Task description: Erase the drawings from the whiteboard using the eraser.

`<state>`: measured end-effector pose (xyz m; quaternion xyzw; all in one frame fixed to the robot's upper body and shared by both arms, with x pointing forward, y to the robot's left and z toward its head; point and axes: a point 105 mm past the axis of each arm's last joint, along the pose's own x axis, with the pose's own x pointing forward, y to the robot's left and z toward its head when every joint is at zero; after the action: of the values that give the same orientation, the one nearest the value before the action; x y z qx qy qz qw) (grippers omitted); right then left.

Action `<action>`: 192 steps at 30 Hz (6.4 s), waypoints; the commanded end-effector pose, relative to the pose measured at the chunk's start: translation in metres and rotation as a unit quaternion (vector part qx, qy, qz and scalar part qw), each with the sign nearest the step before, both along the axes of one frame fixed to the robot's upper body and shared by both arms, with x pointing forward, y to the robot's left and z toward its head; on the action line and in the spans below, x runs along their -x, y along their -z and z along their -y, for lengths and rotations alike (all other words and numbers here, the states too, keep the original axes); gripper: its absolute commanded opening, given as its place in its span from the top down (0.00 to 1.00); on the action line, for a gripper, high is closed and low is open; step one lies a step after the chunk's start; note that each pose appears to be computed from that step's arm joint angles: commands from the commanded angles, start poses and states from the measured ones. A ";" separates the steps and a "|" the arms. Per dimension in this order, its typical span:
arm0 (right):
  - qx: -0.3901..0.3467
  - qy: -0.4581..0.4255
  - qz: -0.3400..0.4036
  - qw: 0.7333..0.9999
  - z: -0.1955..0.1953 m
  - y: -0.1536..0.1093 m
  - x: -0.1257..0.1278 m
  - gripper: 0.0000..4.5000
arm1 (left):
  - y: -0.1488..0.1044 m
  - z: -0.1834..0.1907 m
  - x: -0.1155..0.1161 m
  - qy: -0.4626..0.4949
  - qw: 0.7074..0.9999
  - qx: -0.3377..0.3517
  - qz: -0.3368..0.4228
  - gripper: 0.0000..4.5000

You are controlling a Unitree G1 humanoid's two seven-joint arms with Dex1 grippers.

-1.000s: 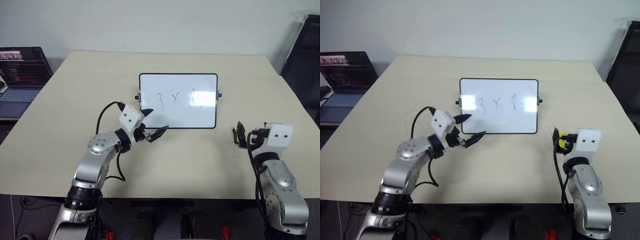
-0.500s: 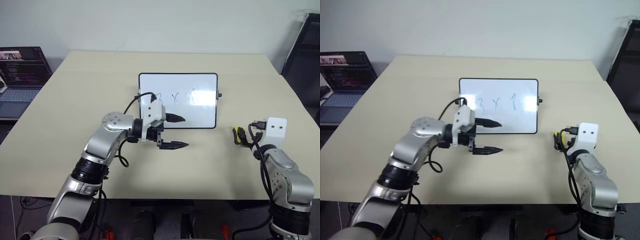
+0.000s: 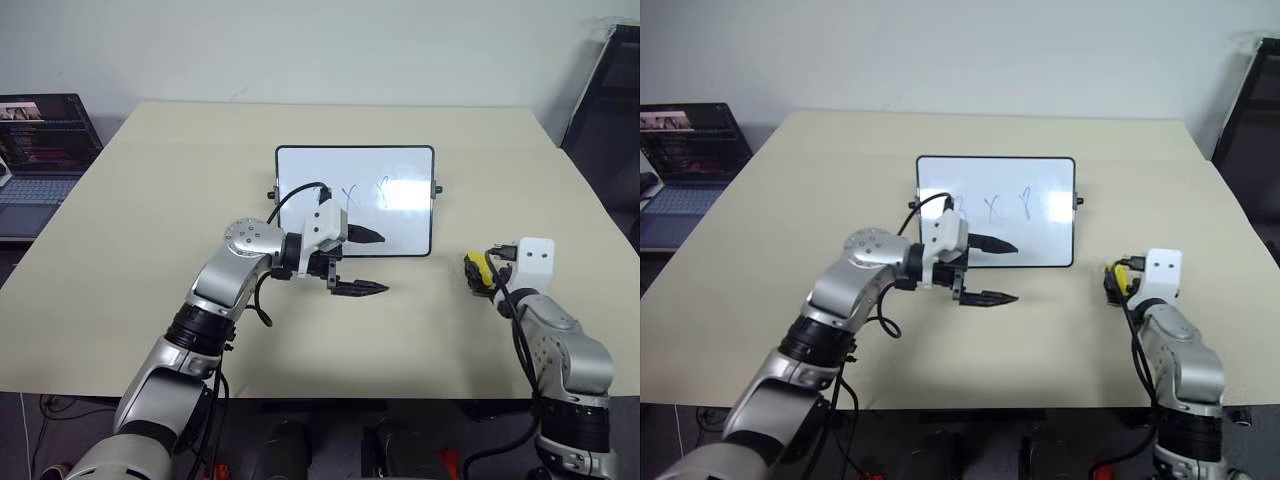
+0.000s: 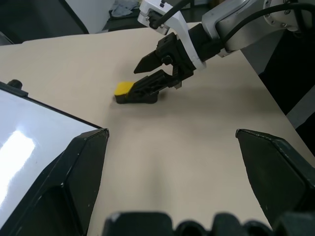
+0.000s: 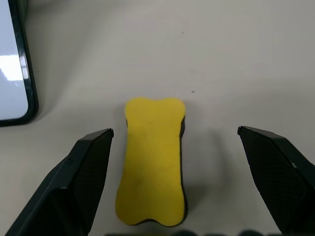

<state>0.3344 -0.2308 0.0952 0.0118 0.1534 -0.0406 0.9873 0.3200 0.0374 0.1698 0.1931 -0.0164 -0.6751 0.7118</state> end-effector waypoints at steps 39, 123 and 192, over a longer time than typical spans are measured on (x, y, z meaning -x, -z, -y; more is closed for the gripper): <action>0.044 -0.195 0.083 0.976 -0.055 -0.054 0.022 0.79 | -0.013 -0.023 -0.035 -0.176 0.983 0.011 0.049 0.00; 0.333 -0.326 0.115 0.877 -0.131 -0.093 -0.101 0.79 | 0.006 -0.047 -0.053 -0.333 0.943 -0.019 -0.001 0.00; 0.116 -0.378 0.261 0.880 -0.143 -0.132 -0.017 0.80 | 0.018 -0.076 -0.043 -0.405 0.914 0.020 -0.036 0.00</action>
<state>0.3608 -0.0863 0.2078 -0.1692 -0.0765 0.3253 0.9272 0.3626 0.1119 0.1330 0.1476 0.1107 -0.3456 0.9201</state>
